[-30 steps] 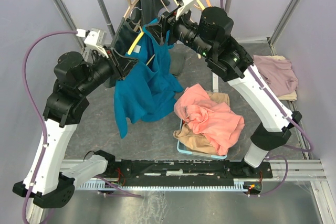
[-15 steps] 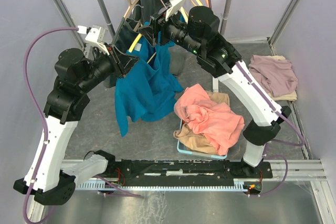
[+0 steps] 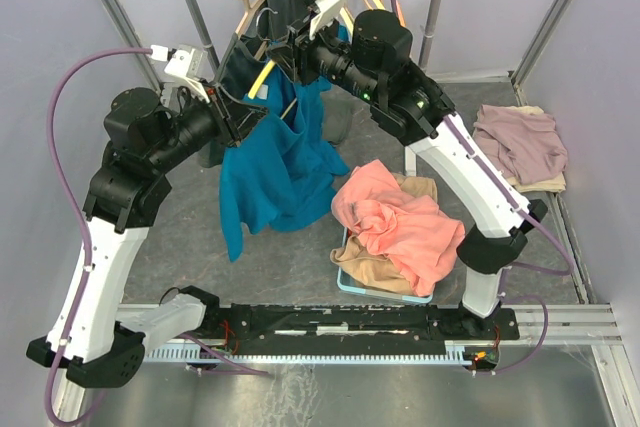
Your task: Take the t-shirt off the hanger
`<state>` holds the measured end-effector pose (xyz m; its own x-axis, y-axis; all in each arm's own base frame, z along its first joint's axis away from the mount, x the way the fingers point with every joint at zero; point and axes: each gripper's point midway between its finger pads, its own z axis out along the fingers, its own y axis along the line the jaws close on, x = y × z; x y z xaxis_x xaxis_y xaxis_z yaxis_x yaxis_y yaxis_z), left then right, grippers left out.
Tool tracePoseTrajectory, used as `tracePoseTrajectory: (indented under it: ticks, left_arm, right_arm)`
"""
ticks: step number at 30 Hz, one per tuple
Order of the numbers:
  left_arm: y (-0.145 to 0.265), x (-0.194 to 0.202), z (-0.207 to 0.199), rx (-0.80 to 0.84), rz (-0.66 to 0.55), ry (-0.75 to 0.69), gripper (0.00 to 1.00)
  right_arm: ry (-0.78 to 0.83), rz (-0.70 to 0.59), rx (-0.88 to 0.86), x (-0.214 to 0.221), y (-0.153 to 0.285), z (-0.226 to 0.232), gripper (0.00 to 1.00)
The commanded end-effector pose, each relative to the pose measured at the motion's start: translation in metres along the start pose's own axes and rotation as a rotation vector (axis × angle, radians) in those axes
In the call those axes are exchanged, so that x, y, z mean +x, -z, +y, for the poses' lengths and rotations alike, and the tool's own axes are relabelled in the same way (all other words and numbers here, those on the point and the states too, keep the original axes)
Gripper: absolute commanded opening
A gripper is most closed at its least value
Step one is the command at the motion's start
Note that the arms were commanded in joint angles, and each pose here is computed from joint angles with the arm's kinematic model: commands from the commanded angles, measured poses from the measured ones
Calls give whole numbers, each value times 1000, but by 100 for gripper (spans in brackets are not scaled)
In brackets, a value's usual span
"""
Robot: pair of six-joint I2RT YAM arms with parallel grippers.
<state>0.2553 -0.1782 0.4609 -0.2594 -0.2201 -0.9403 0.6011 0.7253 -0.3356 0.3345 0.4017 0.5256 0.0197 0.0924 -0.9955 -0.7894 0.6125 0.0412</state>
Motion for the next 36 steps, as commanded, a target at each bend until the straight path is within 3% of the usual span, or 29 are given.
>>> tracePoseTrajectory:
  ticks: [1,11,16,21,26,36]
  left_arm:
    - [11,-51,-32,122,-161,-99,3]
    - [12,-54,-35,133,-167,-97,3]
    - [12,-49,-33,126,-157,-63,4]
    - [14,-39,-33,127,-138,-36,26]
    - [19,-32,-31,118,-130,-12,35]
    - [40,-21,-23,40,-127,22,40]
  right_arm:
    - [19,-15,-28,-7,-2,9,31]
    - [29,-6,0,-5,0,6,1]
    - [22,-40,46,-12,3,-1,1]
    - [-6,-69,78,-21,5,-6,1]
    - [-32,-99,107,-28,8,-11,1]
    - [-18,-121,140,-28,14,-17,1]
